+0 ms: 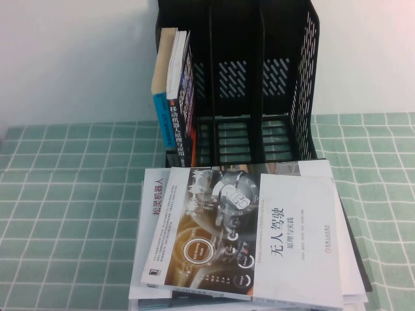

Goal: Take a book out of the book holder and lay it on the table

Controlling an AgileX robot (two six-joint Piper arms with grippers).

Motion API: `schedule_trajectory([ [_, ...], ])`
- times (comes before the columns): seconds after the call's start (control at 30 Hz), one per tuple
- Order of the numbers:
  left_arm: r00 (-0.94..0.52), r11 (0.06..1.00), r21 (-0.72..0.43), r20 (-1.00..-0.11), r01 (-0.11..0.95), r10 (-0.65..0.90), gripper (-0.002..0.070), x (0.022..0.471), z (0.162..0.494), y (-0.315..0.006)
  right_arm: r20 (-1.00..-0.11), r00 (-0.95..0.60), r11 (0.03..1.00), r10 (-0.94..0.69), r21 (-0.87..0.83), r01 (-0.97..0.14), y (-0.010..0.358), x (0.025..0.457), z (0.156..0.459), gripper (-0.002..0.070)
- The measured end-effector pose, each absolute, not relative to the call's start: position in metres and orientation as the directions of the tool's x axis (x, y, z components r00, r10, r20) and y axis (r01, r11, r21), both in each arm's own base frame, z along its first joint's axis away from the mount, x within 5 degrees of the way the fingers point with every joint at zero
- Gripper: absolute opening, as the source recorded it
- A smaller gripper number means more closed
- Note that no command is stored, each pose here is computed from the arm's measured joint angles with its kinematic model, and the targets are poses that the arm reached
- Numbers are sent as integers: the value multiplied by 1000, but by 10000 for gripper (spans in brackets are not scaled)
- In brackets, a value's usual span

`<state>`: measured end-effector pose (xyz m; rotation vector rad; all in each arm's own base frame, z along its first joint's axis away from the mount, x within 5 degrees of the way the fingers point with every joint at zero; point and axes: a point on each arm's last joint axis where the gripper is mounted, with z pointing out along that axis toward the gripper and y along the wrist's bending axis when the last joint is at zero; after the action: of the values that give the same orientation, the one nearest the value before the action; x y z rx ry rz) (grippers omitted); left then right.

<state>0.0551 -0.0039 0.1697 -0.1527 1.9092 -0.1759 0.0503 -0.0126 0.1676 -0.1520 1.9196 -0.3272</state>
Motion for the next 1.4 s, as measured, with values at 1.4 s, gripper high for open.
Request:
schedule_trajectory([
  [1.4, 308, 840, -500, -782, 210, -542, -3, 54, 236, -1, -793, 562, 969, -235, -235, 75, 8, 40, 253, -2],
])
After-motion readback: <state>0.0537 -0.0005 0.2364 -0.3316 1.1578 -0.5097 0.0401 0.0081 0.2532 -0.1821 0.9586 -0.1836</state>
